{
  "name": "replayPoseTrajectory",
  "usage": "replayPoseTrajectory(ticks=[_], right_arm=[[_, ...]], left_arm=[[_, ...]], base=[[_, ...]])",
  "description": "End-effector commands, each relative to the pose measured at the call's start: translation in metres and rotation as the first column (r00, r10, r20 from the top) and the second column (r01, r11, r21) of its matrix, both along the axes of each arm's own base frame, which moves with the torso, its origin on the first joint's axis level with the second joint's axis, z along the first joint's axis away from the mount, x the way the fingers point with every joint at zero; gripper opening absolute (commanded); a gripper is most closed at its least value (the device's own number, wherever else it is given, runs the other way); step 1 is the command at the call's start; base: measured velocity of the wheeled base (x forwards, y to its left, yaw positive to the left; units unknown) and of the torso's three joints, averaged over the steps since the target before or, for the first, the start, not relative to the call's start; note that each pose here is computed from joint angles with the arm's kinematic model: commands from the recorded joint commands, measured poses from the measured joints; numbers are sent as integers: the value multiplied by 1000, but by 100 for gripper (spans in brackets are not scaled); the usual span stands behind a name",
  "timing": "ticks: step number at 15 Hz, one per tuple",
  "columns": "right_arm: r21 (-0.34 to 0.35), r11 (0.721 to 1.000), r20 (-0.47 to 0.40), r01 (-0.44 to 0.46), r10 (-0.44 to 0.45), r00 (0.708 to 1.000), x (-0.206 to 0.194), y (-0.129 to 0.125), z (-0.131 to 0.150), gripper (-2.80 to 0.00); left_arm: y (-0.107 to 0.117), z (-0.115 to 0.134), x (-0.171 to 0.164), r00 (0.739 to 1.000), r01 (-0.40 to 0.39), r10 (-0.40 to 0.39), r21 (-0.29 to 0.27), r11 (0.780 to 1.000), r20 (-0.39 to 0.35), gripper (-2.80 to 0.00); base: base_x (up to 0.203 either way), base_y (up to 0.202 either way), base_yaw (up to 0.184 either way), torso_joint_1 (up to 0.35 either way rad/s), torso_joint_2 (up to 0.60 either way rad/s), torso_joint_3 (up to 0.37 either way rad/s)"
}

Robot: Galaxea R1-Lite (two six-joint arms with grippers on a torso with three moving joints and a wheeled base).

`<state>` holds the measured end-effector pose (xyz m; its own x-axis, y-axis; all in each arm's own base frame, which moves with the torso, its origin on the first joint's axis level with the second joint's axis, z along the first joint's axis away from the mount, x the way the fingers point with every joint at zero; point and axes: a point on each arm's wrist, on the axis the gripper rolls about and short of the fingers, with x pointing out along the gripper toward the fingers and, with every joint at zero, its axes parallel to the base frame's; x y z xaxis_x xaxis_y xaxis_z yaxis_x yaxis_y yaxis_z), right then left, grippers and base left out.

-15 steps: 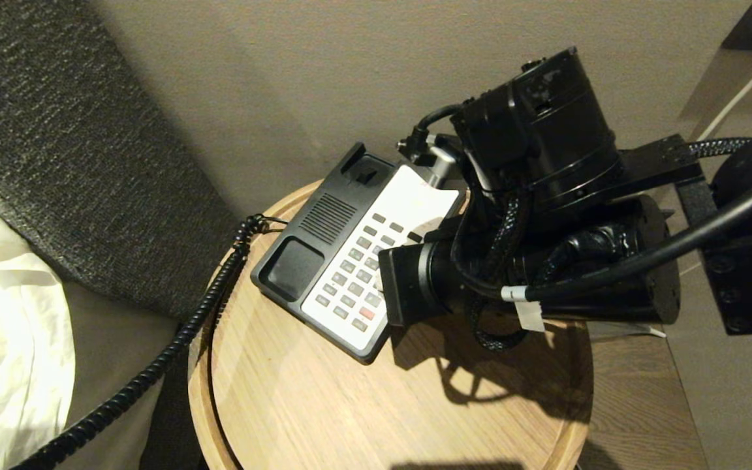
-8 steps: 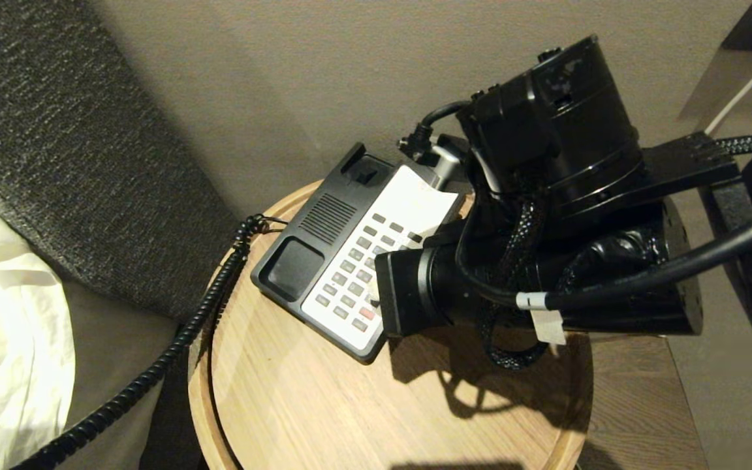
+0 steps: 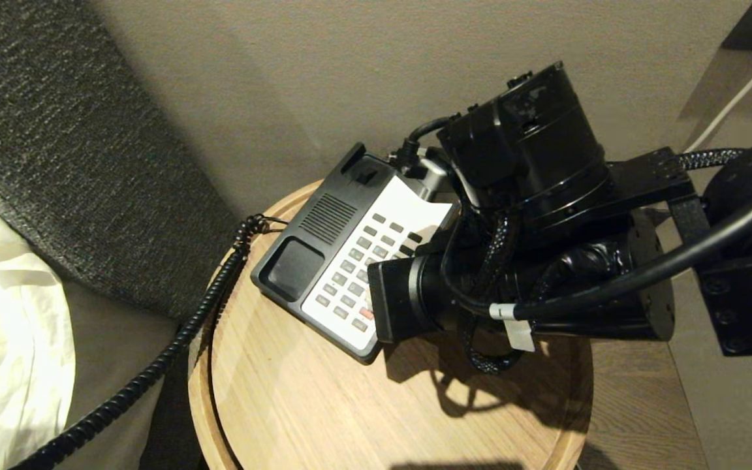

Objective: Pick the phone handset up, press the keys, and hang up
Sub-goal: Dial the number

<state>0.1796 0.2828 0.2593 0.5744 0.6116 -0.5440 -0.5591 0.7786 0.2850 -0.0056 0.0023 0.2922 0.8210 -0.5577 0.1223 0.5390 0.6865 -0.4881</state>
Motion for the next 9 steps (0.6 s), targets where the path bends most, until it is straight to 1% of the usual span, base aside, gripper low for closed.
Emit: replayPoseTrajectory(ticks=[1,6,9], right_arm=[[-13,1000,2,10,-10,1000,2,2,-3,-280],[-39,999,12,10,-9,1000,5,4,-9,-280],[-37,999,13,10,-9,1000,5,5,-8,-280]], left_arm=[[0,0,0,1000,1,-1,-3,1000,-2,-280],[0,0,0,1000,1,-1,-4,1000,-1,-280],[0,0,0,1000,1,-1,-3,1000,-2,-280]], base=[[0,0,0,0,0,0],[0,0,0,0,0,0],[0,0,0,0,0,0]])
